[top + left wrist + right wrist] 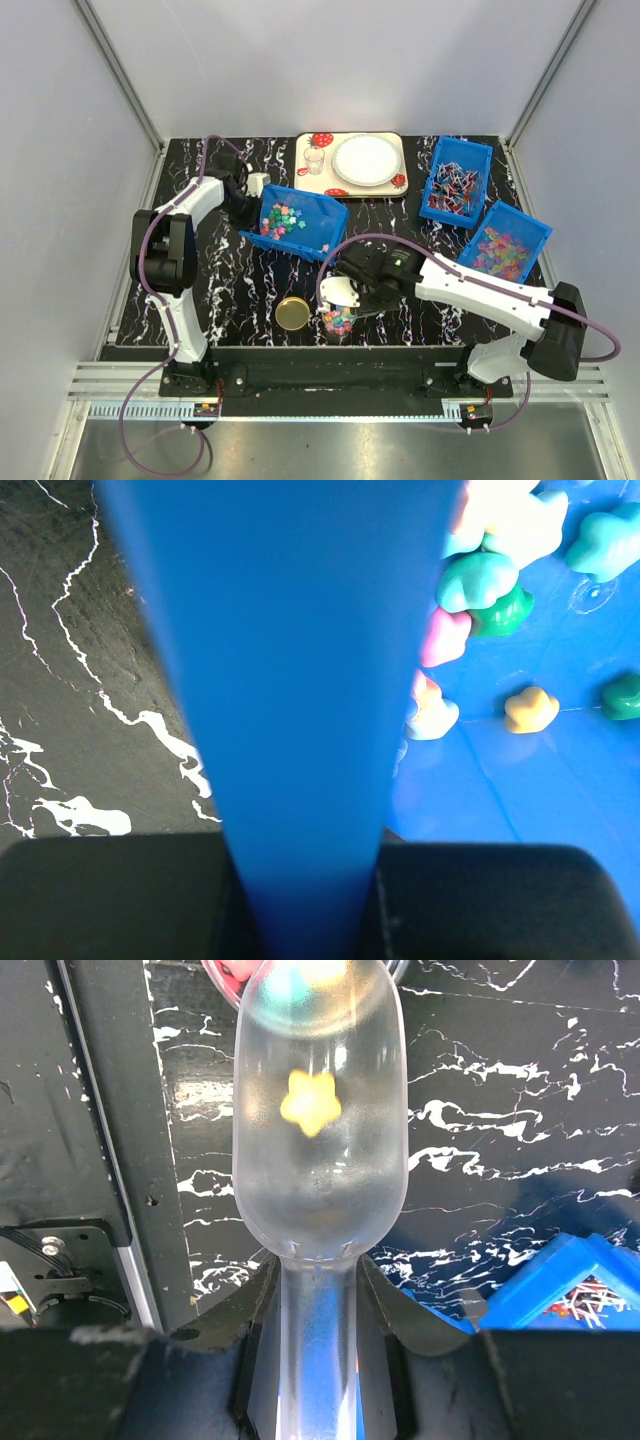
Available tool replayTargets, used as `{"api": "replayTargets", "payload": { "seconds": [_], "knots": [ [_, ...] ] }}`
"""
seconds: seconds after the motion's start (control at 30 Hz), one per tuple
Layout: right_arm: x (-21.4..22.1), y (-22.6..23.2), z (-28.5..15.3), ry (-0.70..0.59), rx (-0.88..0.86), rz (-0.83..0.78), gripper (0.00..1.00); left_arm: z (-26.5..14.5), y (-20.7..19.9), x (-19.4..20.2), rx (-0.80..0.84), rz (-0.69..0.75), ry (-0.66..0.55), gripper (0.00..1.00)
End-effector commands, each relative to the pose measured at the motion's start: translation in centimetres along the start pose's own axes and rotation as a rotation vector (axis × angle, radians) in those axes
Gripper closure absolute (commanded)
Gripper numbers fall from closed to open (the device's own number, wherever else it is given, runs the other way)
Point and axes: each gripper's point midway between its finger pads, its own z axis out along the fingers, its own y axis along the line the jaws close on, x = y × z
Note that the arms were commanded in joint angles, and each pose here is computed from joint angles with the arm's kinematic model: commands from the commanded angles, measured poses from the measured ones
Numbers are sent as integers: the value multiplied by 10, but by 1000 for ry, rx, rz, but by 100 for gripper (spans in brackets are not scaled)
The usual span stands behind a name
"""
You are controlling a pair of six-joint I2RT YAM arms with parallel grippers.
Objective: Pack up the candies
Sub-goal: Place the fake candies in the packing bottle.
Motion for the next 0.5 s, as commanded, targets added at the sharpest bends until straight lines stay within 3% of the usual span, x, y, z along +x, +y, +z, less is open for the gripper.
{"api": "replayTargets", "payload": {
  "seconds": [0.0, 0.47],
  "knots": [
    [-2, -4, -4, 55, 25, -52, 100, 19, -1, 5, 23, 4, 28, 100],
    [-15, -16, -14, 27, 89, -78, 100, 20, -2, 4, 29, 7, 27, 100]
  ]
}}
